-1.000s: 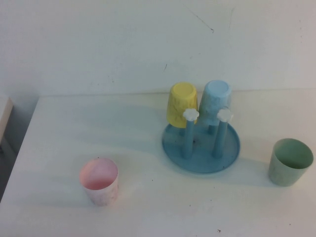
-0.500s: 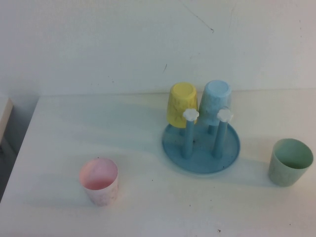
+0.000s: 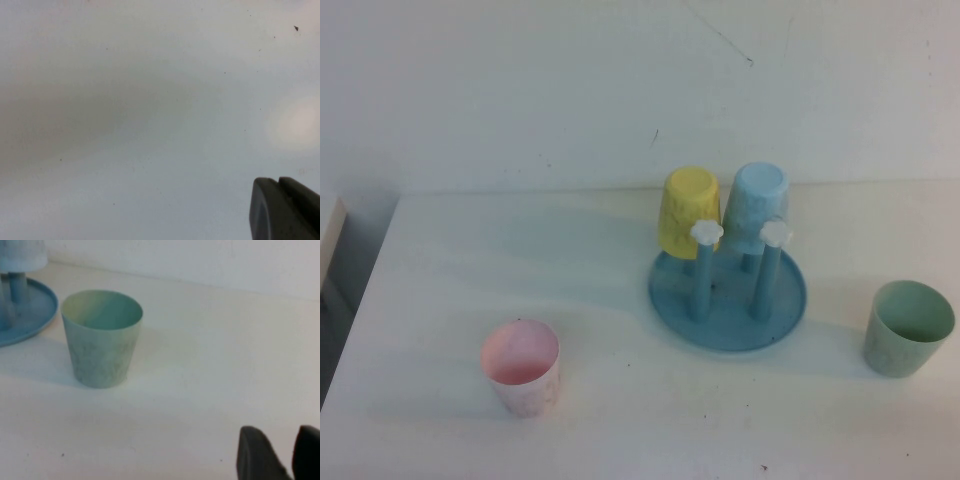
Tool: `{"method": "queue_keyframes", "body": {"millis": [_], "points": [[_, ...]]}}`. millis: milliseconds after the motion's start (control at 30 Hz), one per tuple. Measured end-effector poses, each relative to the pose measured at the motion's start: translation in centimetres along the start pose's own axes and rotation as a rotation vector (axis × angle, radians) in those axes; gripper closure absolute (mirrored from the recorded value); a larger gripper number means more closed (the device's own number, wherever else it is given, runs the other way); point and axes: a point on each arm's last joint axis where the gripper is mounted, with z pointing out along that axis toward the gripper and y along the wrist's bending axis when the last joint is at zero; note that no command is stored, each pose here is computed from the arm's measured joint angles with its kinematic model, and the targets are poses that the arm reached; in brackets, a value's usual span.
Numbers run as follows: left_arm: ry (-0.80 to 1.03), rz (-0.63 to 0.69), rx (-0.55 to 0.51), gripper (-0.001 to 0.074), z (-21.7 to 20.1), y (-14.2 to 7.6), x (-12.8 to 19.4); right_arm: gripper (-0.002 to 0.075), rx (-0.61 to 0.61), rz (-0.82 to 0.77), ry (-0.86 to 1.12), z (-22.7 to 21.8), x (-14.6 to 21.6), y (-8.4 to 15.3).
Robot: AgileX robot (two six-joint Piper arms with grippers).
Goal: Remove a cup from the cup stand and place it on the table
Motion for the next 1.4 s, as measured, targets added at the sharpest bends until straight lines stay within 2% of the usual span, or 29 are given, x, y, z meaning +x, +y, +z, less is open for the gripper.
{"method": "queue_keyframes", "body": {"millis": [200, 467, 1400], "points": [[0.001, 0.001, -0.001, 0.0737, 0.0, 0.01, 0.0, 0.0554, -0.001, 0.003, 0.007, 0.0, 0.06, 0.01], [0.001, 0.001, -0.001, 0.0737, 0.0, 0.01, 0.0, 0.0554, -0.001, 0.147, 0.007, 0.0, 0.06, 0.02], [0.001, 0.001, -0.001, 0.0737, 0.0, 0.01, 0.0, 0.0557, -0.002, 0.134, 0.007, 0.0, 0.06, 0.02]]}}
